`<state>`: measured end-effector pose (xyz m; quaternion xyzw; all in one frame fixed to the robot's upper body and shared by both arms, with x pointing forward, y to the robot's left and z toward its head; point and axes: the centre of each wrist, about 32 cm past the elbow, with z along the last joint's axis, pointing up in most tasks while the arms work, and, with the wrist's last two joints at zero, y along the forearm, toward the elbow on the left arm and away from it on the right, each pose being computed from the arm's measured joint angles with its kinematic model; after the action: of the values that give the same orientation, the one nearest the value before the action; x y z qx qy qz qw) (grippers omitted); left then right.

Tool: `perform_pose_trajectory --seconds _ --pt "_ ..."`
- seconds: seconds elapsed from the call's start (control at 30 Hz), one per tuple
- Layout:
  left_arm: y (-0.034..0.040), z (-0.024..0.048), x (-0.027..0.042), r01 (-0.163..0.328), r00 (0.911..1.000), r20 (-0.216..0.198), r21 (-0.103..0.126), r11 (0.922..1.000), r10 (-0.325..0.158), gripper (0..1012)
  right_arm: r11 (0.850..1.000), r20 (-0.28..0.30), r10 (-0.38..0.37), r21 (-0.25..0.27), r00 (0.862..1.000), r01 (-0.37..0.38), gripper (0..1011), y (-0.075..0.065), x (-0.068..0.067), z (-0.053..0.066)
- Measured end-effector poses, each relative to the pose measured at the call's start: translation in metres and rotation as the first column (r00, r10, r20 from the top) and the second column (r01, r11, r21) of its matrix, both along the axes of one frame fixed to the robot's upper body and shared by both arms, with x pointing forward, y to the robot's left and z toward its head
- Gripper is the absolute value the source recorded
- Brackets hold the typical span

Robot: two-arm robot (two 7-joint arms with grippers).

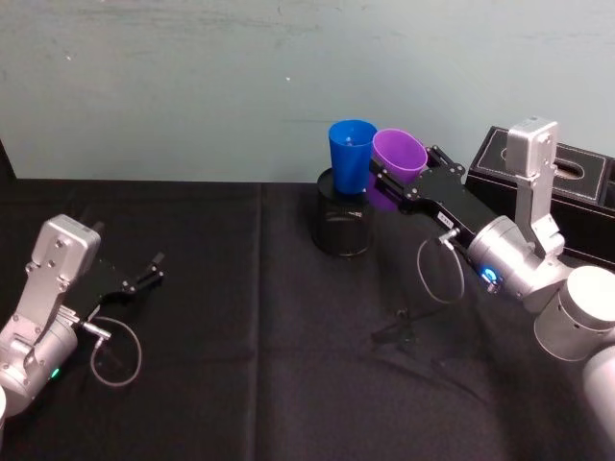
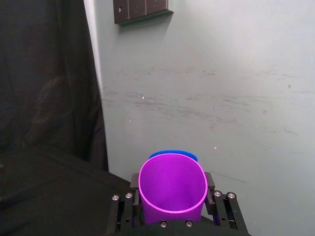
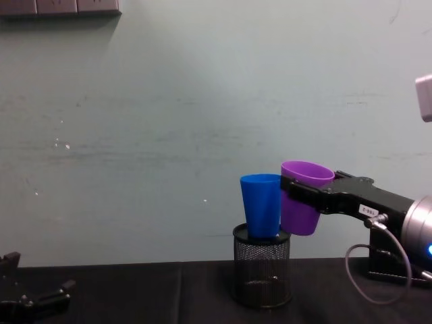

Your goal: Pick up one cup with a gripper and tap it against the other cup.

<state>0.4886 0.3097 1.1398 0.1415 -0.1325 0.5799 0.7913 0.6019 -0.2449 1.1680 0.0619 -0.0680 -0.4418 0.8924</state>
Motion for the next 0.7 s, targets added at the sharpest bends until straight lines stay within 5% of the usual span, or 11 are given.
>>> perform_pose_trajectory --seconds 0.7 --pt "0.0000 0.0000 0.0000 0.000 1.0000 0.000 0.000 1.0000 0.000 1011 0.999 -0.013 0.008 -0.039 1.000 -0.008 731 -0.012 -0.032 0.009"
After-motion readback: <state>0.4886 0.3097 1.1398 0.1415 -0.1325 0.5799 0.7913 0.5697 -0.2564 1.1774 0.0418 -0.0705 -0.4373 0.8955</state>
